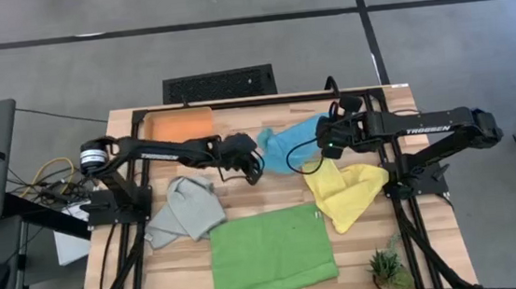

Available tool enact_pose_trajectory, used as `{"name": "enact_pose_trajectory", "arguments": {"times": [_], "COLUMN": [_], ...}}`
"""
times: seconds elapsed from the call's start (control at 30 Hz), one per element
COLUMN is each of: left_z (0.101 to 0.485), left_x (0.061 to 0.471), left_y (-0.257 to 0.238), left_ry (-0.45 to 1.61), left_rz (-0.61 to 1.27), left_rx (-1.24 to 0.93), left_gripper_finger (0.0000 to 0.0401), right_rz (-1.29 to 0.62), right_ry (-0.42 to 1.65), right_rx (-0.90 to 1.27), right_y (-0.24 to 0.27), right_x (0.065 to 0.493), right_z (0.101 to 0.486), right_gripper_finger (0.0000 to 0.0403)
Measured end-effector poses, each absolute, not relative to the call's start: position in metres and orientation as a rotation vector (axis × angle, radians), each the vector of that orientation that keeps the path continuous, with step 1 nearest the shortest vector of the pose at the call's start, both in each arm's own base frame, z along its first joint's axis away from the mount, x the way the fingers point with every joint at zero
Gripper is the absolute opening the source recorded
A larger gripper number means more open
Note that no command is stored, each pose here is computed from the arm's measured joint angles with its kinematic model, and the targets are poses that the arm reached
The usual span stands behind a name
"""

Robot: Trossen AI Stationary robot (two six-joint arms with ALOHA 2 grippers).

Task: Fold microfiber towels
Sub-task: Fold the blue microfiber cloth

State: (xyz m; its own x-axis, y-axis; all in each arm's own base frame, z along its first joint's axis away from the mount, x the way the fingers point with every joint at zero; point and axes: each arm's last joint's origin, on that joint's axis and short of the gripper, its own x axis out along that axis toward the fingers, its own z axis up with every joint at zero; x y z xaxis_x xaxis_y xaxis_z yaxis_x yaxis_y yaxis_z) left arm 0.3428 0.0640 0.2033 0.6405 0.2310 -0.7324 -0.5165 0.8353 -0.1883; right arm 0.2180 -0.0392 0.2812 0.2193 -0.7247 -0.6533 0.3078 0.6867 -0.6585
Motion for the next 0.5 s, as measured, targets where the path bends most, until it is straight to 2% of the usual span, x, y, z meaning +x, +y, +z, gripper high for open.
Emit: {"name": "enact_pose_trajectory", "arguments": {"times": [0.27,0.5], "left_z": [0.239,0.274], "left_x": [0.319,0.300], "left_y": [0.092,0.127], "left_ry": [0.679,0.634], "left_rz": [0.627,0.805], "left_rx": [-0.238,-0.079], "left_gripper_finger": [0.0000,0.0000], "right_rz": [-0.827,-0.931], "right_ry": [1.085,0.950], "right_rx": [-0.454,-0.464], "right_y": [-0.064,-0.093], "right_x": [0.227,0.233], "right_z": [0.285,0.299], "right_gripper_finger": [0.0008,0.0008]}}
